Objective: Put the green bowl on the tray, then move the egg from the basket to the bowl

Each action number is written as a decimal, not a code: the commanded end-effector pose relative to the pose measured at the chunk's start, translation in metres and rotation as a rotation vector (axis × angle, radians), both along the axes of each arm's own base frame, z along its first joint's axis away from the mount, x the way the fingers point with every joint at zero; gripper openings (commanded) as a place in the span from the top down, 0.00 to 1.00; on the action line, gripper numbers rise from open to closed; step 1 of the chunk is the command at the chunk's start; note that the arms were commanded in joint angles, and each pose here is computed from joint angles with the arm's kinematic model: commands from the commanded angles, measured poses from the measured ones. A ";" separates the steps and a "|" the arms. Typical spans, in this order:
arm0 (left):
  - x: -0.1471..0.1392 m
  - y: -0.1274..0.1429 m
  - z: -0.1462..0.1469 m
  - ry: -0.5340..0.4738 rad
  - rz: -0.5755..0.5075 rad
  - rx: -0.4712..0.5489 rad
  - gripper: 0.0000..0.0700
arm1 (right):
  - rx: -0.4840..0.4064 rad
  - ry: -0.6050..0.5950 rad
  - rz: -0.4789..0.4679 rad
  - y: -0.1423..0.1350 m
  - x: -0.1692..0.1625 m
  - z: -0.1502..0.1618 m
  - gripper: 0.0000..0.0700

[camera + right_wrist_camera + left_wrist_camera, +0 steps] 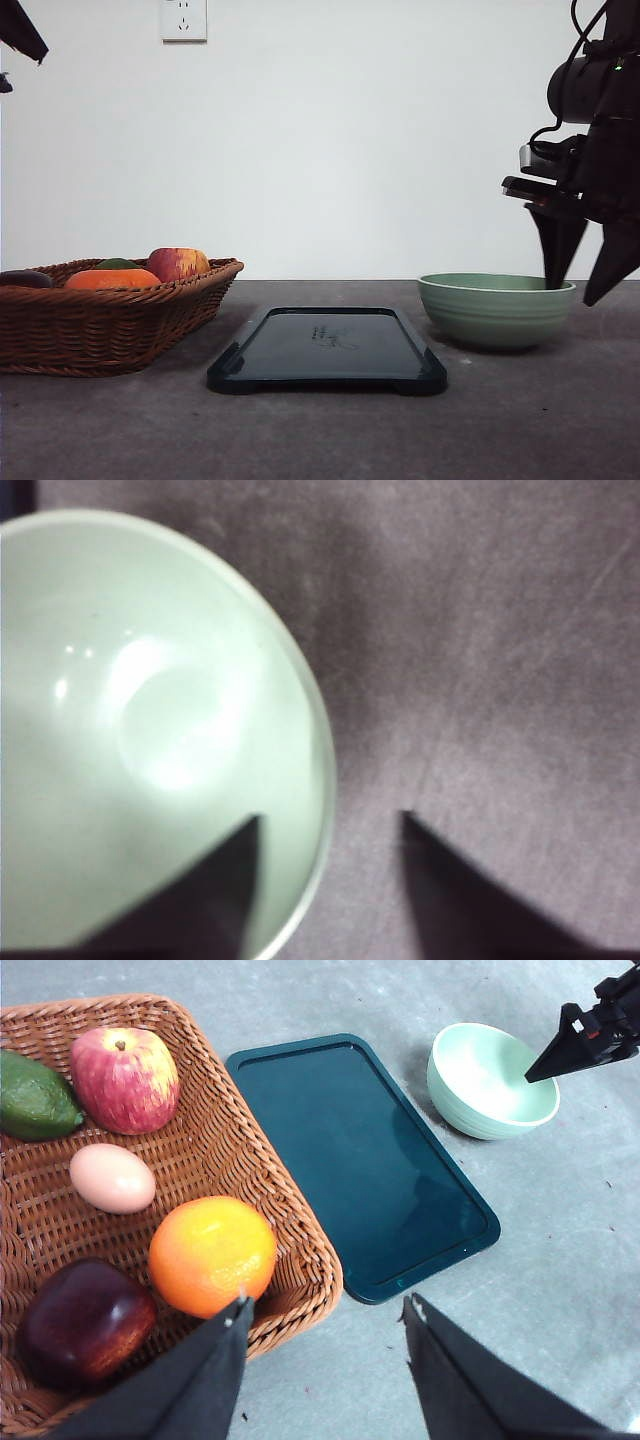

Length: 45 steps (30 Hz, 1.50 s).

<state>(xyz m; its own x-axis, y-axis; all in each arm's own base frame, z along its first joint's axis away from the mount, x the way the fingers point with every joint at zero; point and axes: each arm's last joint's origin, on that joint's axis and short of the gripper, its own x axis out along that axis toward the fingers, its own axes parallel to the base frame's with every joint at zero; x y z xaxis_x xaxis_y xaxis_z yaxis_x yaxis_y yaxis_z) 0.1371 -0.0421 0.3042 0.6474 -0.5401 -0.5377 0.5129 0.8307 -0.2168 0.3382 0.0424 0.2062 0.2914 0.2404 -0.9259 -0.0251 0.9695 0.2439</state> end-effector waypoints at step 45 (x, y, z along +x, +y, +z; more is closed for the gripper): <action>0.000 -0.001 0.006 -0.014 -0.007 -0.006 0.56 | 0.115 -0.218 0.297 0.102 -0.016 0.085 0.99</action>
